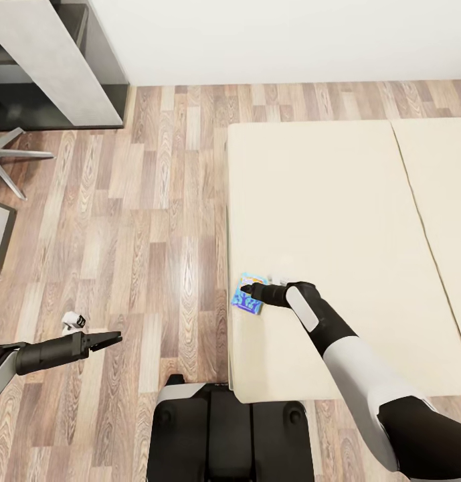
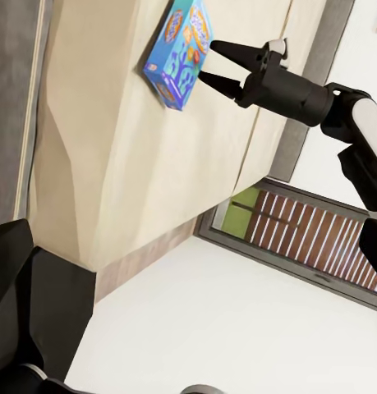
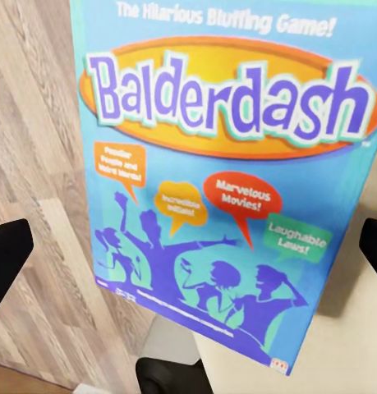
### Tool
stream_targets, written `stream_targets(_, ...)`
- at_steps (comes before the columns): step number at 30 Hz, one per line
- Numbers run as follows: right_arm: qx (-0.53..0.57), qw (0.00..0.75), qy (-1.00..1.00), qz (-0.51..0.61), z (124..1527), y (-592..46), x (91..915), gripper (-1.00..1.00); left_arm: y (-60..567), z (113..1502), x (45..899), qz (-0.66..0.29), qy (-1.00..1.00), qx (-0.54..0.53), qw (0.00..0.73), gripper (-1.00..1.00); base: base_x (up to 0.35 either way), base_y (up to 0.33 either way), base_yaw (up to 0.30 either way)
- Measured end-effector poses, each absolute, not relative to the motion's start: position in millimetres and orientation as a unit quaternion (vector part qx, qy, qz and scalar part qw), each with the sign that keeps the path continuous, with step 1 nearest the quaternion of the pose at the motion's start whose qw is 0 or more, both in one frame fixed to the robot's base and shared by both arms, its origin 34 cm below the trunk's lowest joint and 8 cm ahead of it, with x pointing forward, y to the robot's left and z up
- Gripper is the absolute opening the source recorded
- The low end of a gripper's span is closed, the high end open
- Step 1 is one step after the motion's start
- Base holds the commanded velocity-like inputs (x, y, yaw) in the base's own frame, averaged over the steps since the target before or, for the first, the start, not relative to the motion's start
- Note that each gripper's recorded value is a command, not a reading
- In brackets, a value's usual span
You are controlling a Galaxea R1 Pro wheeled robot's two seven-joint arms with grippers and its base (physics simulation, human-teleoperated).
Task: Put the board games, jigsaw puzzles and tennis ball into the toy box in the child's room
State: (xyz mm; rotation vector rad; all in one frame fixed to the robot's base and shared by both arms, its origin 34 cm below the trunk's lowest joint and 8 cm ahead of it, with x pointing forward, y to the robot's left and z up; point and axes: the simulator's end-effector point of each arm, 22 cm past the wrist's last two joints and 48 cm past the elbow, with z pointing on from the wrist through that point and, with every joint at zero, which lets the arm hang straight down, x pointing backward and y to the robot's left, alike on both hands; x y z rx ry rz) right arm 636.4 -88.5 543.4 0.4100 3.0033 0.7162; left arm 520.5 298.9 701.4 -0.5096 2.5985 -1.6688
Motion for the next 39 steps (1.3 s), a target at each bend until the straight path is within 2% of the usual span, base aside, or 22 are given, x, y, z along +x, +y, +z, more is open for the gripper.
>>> stream_targets(39, 0.133, 0.024, 0.962, 0.238, 547.0, -84.3, 645.0, 1.0, 298.9, 698.2, 518.0, -0.532, 0.83, -0.165, 0.003, 1.0, 0.0, 0.0, 0.0)
